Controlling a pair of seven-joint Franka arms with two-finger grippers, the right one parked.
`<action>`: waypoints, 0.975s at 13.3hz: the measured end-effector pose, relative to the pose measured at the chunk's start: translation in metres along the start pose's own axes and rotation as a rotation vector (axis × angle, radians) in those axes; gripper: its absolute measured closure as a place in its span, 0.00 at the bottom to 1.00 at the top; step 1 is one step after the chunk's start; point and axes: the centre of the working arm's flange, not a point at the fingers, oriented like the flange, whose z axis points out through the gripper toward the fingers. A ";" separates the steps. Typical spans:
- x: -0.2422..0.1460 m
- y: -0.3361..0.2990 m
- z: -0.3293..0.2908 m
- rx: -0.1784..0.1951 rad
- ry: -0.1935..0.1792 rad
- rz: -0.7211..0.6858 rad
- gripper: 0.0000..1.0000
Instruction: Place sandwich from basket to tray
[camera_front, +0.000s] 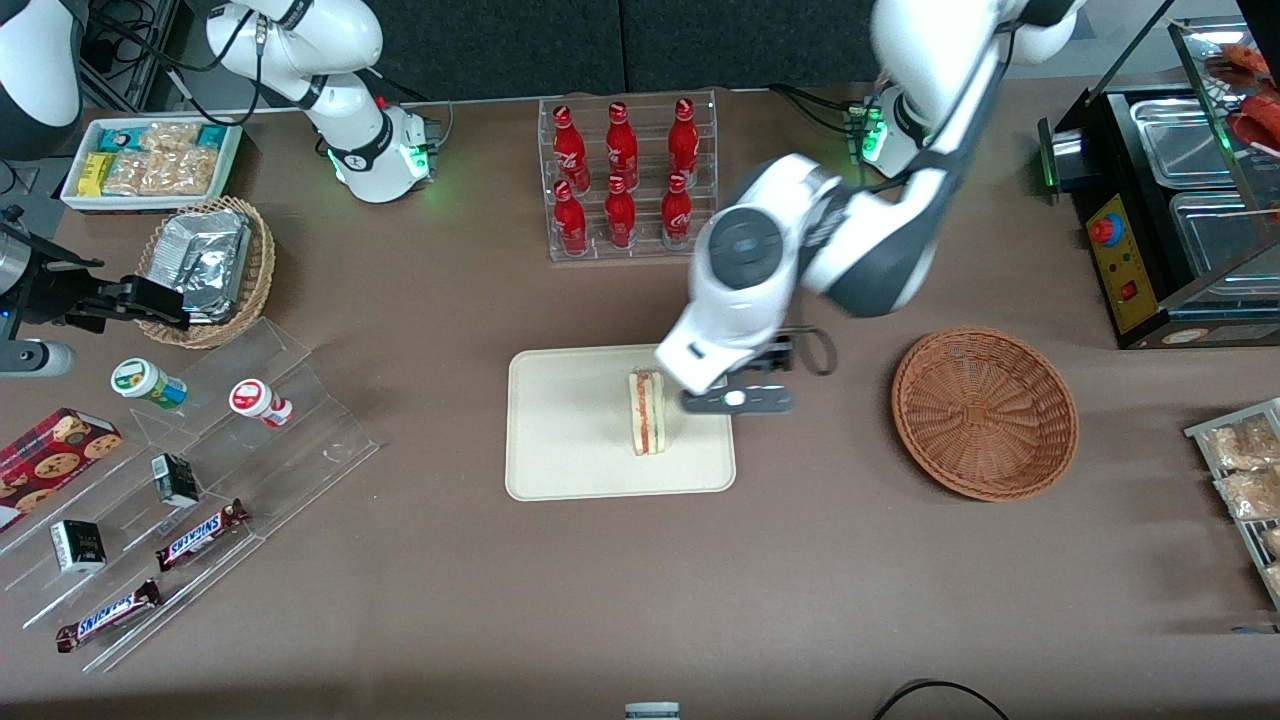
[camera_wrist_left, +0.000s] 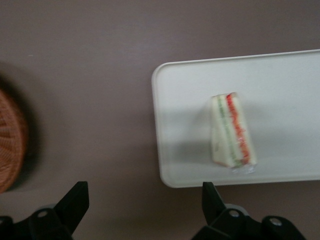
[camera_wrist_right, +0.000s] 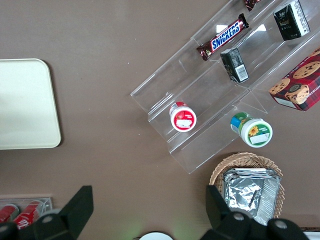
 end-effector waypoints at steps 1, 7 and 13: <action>-0.007 -0.032 -0.015 -0.011 0.001 0.013 0.00; -0.056 -0.203 -0.068 -0.080 0.020 0.080 0.00; -0.085 -0.312 -0.112 -0.079 0.060 0.047 0.00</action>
